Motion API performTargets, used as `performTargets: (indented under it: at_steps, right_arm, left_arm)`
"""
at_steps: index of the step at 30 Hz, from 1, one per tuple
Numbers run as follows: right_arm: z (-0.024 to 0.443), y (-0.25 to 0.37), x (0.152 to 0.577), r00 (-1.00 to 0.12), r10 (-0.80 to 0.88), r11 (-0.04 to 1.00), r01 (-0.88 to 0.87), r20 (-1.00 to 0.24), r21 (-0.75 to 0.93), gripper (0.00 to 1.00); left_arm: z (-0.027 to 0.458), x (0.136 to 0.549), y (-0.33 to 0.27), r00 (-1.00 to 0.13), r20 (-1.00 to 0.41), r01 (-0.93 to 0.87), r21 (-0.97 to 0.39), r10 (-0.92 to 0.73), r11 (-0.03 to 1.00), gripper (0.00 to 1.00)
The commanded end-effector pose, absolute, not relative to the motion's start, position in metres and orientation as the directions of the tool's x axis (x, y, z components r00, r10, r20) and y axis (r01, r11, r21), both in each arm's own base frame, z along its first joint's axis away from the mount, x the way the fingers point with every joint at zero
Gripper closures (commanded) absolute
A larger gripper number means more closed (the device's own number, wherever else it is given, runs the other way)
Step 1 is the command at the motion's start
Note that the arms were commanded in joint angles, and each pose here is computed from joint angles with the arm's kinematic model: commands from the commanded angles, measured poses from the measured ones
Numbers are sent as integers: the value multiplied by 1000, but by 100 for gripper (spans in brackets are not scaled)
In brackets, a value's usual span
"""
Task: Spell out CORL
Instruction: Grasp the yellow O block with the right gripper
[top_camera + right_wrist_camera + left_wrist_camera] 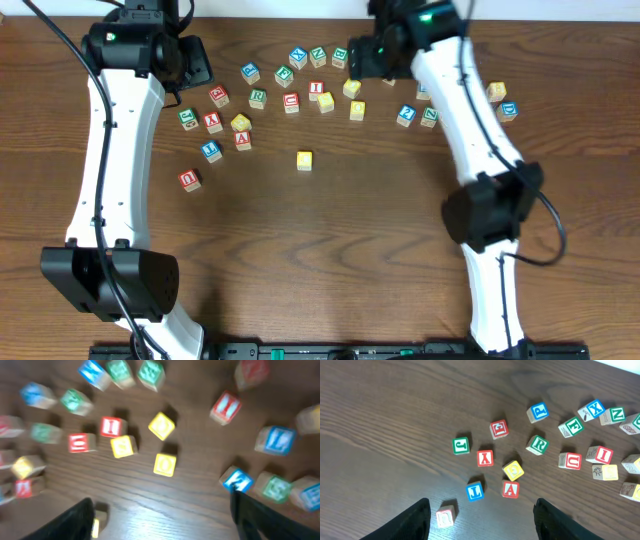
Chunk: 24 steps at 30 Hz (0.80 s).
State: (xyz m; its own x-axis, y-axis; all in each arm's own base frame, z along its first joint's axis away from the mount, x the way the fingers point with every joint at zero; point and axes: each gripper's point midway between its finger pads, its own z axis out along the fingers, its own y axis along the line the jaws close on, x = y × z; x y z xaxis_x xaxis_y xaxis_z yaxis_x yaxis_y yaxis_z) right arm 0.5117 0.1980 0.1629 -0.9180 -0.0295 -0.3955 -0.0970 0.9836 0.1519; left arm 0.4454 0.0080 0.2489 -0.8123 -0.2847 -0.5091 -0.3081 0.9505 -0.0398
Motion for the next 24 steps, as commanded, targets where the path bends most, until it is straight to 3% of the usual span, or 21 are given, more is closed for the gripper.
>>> performTargets:
  at_steps: [1,6,15,24]
  right_arm:
    - [129,202,516,-935,19,994,-22,-355,111,23]
    - [86,205,514,-951,45,999,35,-306,40,38]
    - [39,212,514,-955,99,994,108,-280,-16,45]
    - [21,214,521,-951,133,990,138,-280,1,46]
  left_arm:
    - [248,444,9,-812,-501,-327,-37,-300,944,35]
    - [247,443,9,-814,-497,-327,-35,-300,944,35]
    - [247,443,9,-815,-495,-327,-35,-300,944,35]
    - [247,443,9,-815,-495,-327,-35,-300,944,35]
